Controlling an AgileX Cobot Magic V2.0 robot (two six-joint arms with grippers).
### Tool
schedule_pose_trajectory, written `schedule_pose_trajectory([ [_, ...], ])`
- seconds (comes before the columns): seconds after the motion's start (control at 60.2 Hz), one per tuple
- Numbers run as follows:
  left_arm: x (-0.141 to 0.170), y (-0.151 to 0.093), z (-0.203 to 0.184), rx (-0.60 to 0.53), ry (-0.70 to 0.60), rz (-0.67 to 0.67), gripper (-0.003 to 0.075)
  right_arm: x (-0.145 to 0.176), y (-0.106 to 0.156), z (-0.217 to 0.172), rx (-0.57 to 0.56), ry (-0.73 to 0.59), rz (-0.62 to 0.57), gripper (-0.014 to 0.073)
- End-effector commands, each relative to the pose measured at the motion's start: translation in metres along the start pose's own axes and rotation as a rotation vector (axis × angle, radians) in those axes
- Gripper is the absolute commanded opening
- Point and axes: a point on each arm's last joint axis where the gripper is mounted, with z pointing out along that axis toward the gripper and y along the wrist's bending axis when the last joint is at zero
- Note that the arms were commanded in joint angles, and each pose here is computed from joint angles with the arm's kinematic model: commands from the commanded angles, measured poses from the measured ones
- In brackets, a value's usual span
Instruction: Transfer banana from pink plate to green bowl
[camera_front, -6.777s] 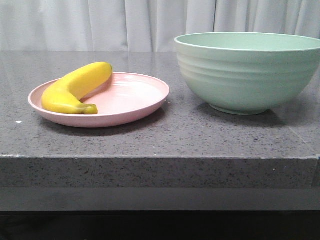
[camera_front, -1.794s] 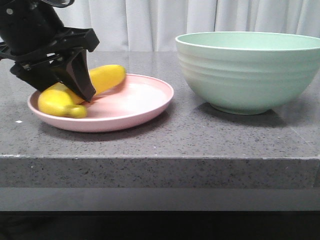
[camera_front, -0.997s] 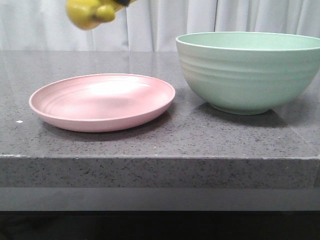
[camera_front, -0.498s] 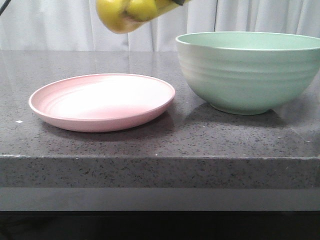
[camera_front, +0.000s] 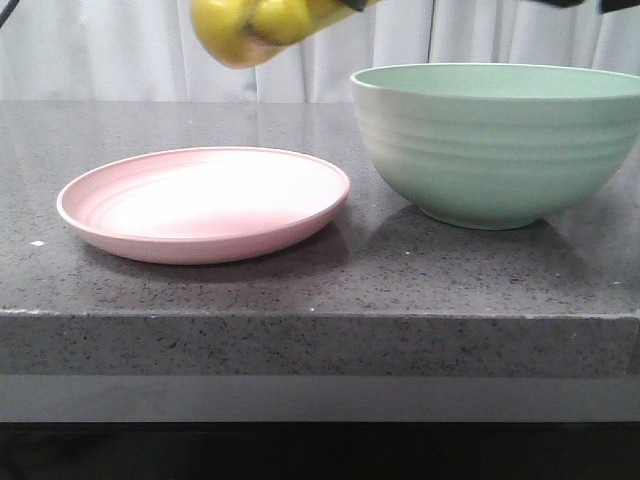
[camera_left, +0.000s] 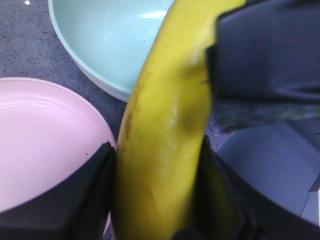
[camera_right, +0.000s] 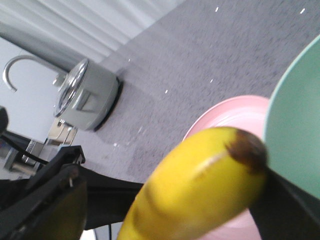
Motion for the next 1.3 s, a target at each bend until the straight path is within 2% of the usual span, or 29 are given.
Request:
schedule_pose_trajectory([
  [0.0,-0.014,-0.008,-0.023,0.026,-0.132,0.002,0.013,-0.007,0.019,0.004,-0.128,0.027,0.001,0.0641],
  [0.116,-0.014,-0.008,-0.023,0.026,-0.132,0.002,0.013,-0.007,0.02,0.012,-0.164,0.069,0.021,0.0601],
  [0.266,-0.014,-0.008,-0.023,0.025,-0.132,0.003,0.0137,-0.007,0.021,0.013,-0.169,0.07,0.022,0.0363],
  [0.365,-0.014,-0.008,-0.023,0.025,-0.132,0.003,0.0191,-0.008,0.021,0.013,-0.167,0.068,0.022,0.022],
  [0.449,-0.014,-0.008,-0.023,0.025,-0.132,0.003,0.0269,-0.009,0.02,0.013,-0.155,0.057,0.022,0.0166],
  [0.615,-0.014,-0.008,-0.023,0.025,-0.132,0.003,0.0434,-0.016,0.013,0.012,-0.102,0.004,-0.008,0.016],
  [0.698,-0.014,-0.008,-0.023,0.025,-0.132,0.003,0.0464,-0.027,0.006,0.009,-0.069,-0.043,-0.053,0.016],
  [0.831,-0.014,-0.008,-0.023,0.025,-0.132,0.003,0.0466,-0.059,-0.002,-0.006,-0.008,-0.155,-0.162,0.016],
  [0.963,-0.014,-0.008,-0.023,0.025,-0.132,0.003,0.0465,-0.094,0.001,-0.025,0.051,-0.251,-0.343,0.016],
  [1.047,-0.014,-0.008,-0.023,0.025,-0.132,0.003,0.0465,-0.108,0.006,-0.032,0.1,-0.278,-0.497,0.016],
  [1.179,-0.014,-0.008,-0.023,0.025,-0.134,0.003,0.0465,-0.116,0.004,-0.028,0.181,-0.24,-0.706,0.0161],
  [1.279,-0.014,-0.008,-0.023,0.025,-0.134,0.003,0.0465,-0.115,-0.011,-0.014,0.204,-0.165,-0.755,0.0162],
])
